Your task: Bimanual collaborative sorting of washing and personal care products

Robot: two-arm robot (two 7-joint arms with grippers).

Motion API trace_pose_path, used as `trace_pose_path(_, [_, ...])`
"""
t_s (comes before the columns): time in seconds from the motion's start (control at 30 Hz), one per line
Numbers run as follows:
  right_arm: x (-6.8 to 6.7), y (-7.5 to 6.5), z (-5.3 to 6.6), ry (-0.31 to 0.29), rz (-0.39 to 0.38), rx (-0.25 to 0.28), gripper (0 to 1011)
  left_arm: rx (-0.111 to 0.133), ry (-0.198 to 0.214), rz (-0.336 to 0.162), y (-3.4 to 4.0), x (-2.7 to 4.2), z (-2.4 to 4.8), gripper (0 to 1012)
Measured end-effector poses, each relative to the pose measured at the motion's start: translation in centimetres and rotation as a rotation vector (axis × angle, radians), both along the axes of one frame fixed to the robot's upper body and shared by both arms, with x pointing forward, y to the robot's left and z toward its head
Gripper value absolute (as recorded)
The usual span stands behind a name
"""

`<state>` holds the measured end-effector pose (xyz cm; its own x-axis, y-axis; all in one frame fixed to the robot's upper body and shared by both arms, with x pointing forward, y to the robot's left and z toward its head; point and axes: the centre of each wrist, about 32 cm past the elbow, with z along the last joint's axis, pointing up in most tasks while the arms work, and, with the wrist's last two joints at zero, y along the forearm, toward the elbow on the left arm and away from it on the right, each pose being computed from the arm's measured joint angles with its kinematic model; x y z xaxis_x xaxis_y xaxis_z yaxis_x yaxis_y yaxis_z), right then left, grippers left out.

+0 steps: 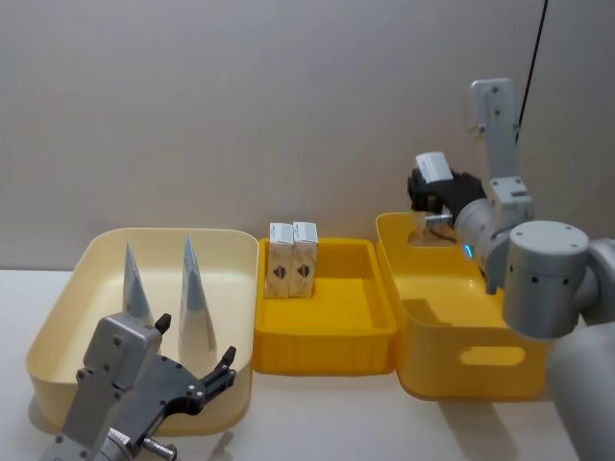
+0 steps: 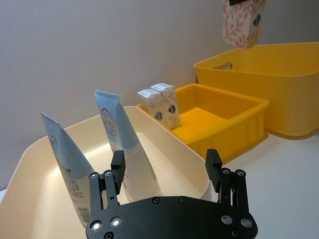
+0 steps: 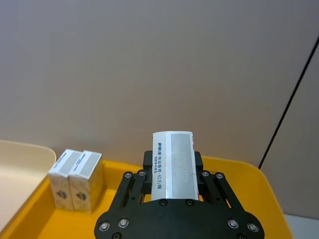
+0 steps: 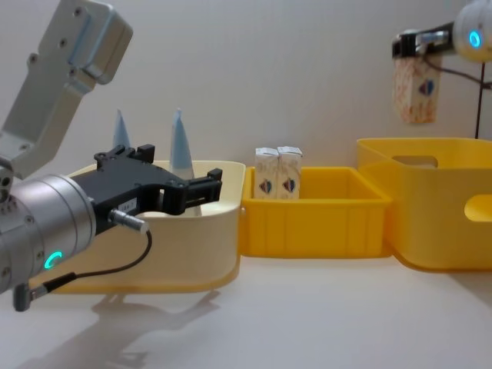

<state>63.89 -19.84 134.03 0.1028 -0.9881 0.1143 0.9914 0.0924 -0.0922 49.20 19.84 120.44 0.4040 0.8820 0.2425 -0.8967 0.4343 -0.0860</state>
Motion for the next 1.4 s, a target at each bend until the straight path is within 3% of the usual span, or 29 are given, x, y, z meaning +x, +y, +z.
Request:
trace_pose_path(0.33, [1.0,1.1,-1.1,0.106,0.032,-0.018,429,0.000,0.000,0.000,0.00,0.00,0.00,1003])
trace_pose_path(0.6, [1.4,1.6,-1.6,0.146,0.044,-0.028,637,0.000,0.000,0.000,0.00,0.00,0.00,1003])
trace_pose_path(0.8, [1.6,1.9,-1.8,0.166,0.050,-0.033,867,0.000,0.000,0.000,0.00,0.00,0.00,1003])
trace_pose_path(1.0, [1.7,2.0,-2.0,0.178,0.053,-0.035,990,0.000,0.000,0.000,0.00,0.00,0.00,1003])
trace_pose_path(1.4, [1.8,2.2,-2.1,0.188,0.055,-0.038,1001,0.000,0.000,0.000,0.00,0.00,0.00,1003])
